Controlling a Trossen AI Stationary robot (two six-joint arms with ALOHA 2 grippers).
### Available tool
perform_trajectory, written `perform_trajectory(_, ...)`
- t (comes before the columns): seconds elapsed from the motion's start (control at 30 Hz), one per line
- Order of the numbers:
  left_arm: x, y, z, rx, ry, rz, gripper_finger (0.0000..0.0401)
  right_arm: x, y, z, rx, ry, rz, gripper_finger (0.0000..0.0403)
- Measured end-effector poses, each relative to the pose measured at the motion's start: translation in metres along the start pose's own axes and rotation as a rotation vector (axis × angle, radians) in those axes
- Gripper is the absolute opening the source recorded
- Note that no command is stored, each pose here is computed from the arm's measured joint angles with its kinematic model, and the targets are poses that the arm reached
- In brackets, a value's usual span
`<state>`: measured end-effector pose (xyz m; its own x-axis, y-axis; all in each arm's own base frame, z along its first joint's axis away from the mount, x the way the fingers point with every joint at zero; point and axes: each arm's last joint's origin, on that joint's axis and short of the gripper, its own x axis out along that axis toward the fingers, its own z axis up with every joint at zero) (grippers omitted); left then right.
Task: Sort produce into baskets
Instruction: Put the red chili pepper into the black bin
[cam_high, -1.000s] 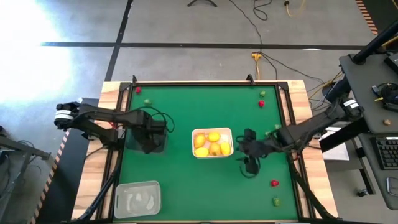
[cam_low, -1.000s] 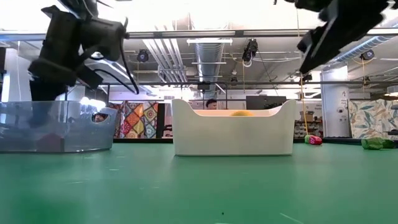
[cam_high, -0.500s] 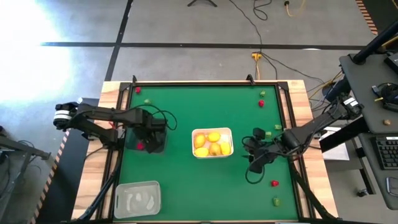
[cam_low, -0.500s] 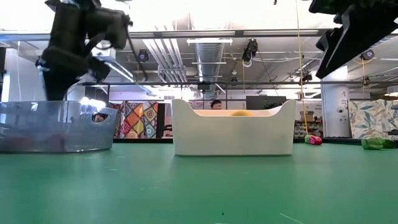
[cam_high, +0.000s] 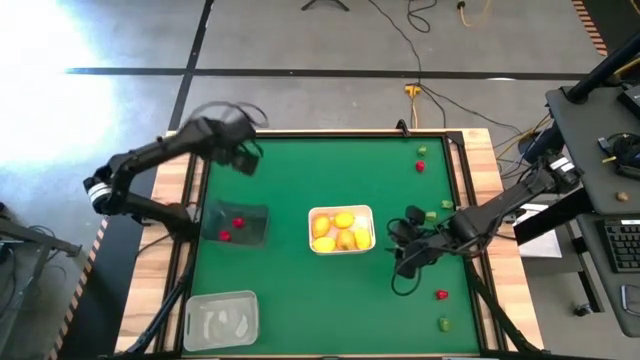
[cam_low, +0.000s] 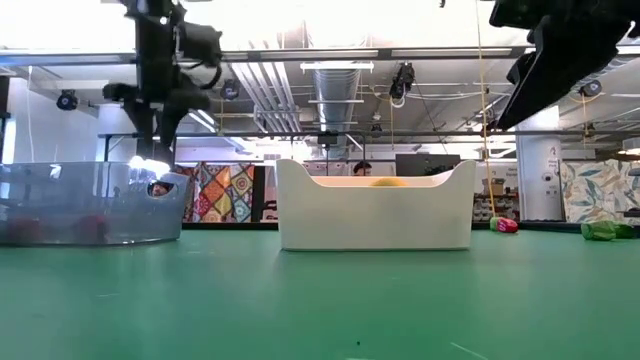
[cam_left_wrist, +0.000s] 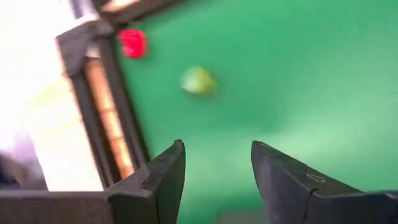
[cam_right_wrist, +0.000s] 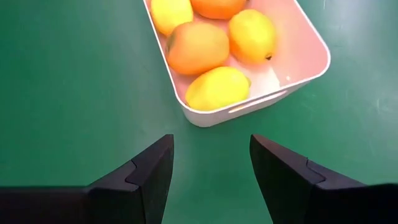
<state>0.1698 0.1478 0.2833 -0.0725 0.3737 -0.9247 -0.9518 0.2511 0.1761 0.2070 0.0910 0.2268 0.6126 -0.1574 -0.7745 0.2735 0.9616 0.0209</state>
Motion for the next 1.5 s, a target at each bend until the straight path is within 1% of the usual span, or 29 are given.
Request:
perform_trajectory(0.07,0.010,0.018,0.015,-0.093,-0.015,0.016,0.0167,0.004,0.001,-0.003,-0.008,0.011,-0.007,0.0203)
perform_trajectory(0.17,0.028,0.034,0.033,-0.164,-0.003,0.015,0.0167,0.008,0.002,-0.005,-0.033,0.020,-0.013,0.0203)
perform_trajectory(0.27,0.046,0.039,0.054,-0.152,0.050,-0.013,0.0167,0.008,0.002,-0.005,-0.074,0.033,0.009,0.0203)
perform_trajectory(0.33,0.057,0.043,0.071,-0.146,0.091,0.003,0.0167,0.004,0.003,-0.002,-0.100,0.027,0.027,0.0203)
perform_trajectory(0.37,0.063,0.045,0.079,-0.149,0.120,0.007,0.0167,0.002,0.003,-0.001,-0.110,0.020,0.032,0.0203)
perform_trajectory(0.47,0.082,0.053,0.103,-0.167,0.211,-0.023,0.0167,-0.005,0.000,0.001,-0.132,0.024,0.029,0.0203)
perform_trajectory(0.57,0.103,0.065,0.120,-0.187,0.312,-0.007,0.0167,-0.009,-0.005,-0.002,-0.132,0.048,0.013,0.0203)
perform_trajectory(0.6,0.109,0.066,0.124,-0.198,0.355,0.002,0.0167,-0.009,-0.006,-0.004,-0.122,0.054,0.008,0.0203)
perform_trajectory(0.67,0.119,0.066,0.133,-0.197,0.397,0.008,0.0167,-0.006,-0.009,-0.009,-0.103,0.078,-0.008,0.0203)
perform_trajectory(0.8,0.139,0.057,0.135,-0.177,0.466,0.014,0.0167,0.000,-0.012,-0.018,-0.074,0.104,-0.027,0.0203)
perform_trajectory(0.9,0.151,0.058,0.133,-0.178,0.515,0.072,0.0167,0.001,-0.013,-0.022,-0.065,0.121,-0.036,0.0203)
perform_trajectory(1.0,0.155,0.058,0.138,-0.192,0.489,0.104,0.0167,0.001,-0.014,-0.023,-0.065,0.131,-0.038,0.0203)
perform_trajectory(1.07,0.158,0.057,0.138,-0.198,0.501,0.110,0.0167,0.001,-0.014,-0.023,-0.083,0.139,-0.042,0.0203)
perform_trajectory(1.2,0.161,0.057,0.142,-0.230,0.479,0.113,0.0167,0.001,-0.014,-0.023,-0.113,0.139,-0.039,0.0203)
perform_trajectory(1.3,0.166,0.058,0.149,-0.307,0.381,0.143,0.0167,0.001,-0.015,-0.024,-0.119,0.147,-0.046,0.0203)
perform_trajectory(1.37,0.167,0.058,0.151,-0.335,0.338,0.196,0.0167,0.001,-0.016,-0.025,-0.123,0.152,-0.057,0.0203)
perform_trajectory(1.43,0.166,0.058,0.150,-0.350,0.336,0.218,0.0164,0.002,-0.017,-0.027,-0.129,0.161,-0.065,0.0203)
perform_trajectory(1.5,0.165,0.058,0.147,-0.349,0.370,0.203,0.0156,0.003,-0.018,-0.029,-0.144,0.167,-0.070,0.0203)
